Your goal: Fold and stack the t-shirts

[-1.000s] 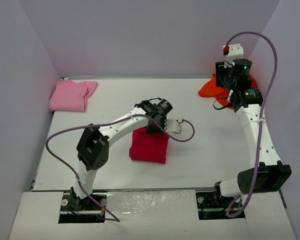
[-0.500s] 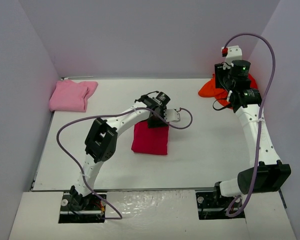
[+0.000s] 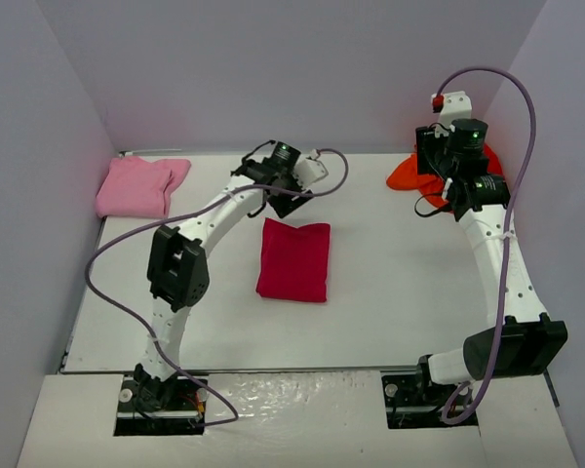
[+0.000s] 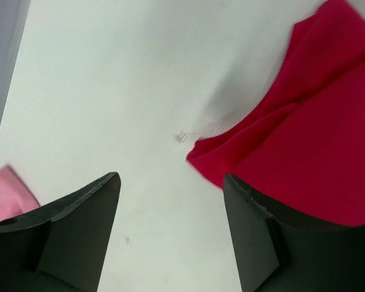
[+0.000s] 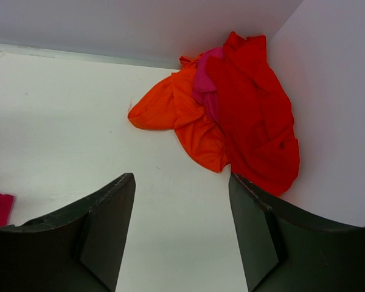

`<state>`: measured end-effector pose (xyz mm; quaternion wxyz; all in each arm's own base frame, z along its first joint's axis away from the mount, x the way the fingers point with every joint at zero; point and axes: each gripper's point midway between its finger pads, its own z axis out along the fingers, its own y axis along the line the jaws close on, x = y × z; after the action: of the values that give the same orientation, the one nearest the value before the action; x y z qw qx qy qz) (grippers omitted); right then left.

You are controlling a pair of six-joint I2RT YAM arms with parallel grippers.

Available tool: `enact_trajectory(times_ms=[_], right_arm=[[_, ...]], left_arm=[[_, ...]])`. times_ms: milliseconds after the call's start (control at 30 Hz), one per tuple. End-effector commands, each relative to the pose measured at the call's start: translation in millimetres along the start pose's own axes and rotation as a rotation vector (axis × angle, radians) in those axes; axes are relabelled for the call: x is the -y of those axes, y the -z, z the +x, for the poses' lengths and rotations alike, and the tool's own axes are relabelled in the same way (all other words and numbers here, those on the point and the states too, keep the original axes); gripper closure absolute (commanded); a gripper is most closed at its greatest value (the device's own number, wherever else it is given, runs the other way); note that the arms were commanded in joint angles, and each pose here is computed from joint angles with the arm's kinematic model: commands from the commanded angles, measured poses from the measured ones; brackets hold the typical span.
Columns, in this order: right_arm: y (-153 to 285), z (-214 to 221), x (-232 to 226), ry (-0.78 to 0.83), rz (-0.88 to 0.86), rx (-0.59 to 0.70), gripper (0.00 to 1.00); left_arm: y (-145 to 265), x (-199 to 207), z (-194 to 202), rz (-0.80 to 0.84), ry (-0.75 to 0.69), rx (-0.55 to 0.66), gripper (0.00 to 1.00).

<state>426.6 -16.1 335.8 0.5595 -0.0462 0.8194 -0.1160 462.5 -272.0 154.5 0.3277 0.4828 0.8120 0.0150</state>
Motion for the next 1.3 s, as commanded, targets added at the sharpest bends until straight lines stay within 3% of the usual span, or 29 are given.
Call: enact_trajectory(times_ms=[0, 67, 133, 200, 333, 367, 500, 1267], right_arm=[[10, -15, -2, -0.012, -0.029, 0.056, 0.36], [6, -1, -23, -0.012, -0.134, 0.001, 0.31], [0, 25, -58, -0.005, -0.316, -0.092, 0.30], [-6, 70, -96, 0.009, -0.506, -0.266, 0.32], [-17, 165, -144, -0.002, -0.717, -0.625, 0.60], [-16, 176, -149, 0.003, -0.738, -0.655, 0.60], [-11, 193, -157, 0.045, -0.774, -0.677, 0.50], [9, 196, -180, 0.045, -0.884, -0.655, 0.47]], left_arm=[[71, -19, 18, 0.040, 0.240, 0.040, 0.32], [73, -8, 38, 0.127, 0.316, 0.022, 0.25], [70, 12, 58, 0.205, 0.368, -0.021, 0.25], [63, 30, 77, 0.286, 0.420, -0.068, 0.25], [51, 62, 95, 0.427, 0.495, -0.103, 0.25], [49, 69, 96, 0.455, 0.506, -0.100, 0.25], [35, 84, 102, 0.534, 0.568, -0.133, 0.24], [-33, 123, 116, 0.768, 0.712, -0.292, 0.24]])
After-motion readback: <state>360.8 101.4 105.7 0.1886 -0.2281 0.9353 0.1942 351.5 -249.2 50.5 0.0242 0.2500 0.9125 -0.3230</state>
